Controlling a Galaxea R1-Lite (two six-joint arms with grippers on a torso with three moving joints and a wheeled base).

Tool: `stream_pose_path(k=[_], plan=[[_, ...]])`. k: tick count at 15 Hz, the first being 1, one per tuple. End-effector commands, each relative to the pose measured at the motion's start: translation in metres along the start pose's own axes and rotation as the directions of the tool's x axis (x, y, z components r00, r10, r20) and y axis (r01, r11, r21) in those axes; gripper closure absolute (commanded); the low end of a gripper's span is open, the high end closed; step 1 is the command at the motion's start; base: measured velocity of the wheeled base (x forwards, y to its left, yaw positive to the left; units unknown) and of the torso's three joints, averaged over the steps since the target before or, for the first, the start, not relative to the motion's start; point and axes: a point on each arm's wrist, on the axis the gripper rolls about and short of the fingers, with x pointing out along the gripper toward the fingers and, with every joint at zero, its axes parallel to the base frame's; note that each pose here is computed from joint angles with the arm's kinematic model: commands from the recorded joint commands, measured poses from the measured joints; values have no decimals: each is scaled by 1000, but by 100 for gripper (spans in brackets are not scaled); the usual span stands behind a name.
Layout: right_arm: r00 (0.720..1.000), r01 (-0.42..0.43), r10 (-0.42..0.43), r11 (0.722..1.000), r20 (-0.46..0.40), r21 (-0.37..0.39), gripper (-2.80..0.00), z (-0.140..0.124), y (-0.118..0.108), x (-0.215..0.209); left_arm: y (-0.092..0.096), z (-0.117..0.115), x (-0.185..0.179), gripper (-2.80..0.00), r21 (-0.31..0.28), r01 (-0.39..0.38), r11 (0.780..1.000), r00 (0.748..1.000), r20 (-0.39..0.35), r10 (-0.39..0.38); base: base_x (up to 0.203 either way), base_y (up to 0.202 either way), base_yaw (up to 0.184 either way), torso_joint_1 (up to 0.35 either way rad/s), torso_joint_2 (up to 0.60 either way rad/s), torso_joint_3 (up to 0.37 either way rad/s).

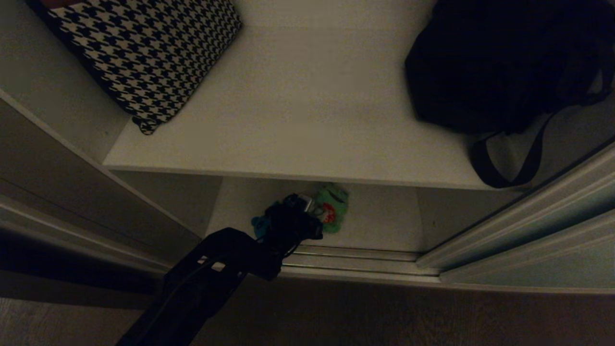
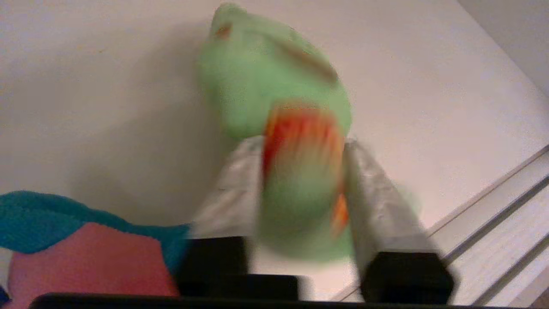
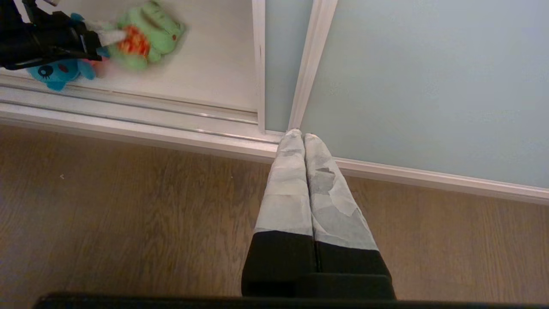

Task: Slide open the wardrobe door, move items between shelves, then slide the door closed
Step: Place the green doll on the lower shelf

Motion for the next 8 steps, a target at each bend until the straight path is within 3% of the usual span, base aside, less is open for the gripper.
stream_pose_path(k=[1, 3, 8], plan=[[1000, -1, 1, 1000, 1, 0, 0, 0, 0, 0, 0, -1, 0, -280, 3, 7, 1000, 1000, -4, -7, 0, 0, 0, 0, 0, 0], [1000, -1, 1, 1000, -1, 0, 0, 0, 0, 0, 1, 3, 0, -280, 7, -1, 1000, 1000, 17, 1, 0, 0, 0, 0, 0, 0], [1000, -1, 1, 1000, 1, 0, 0, 0, 0, 0, 9, 56, -1, -280, 30, -29, 999, 991, 135, 25, 0, 0, 0, 0, 0, 0]])
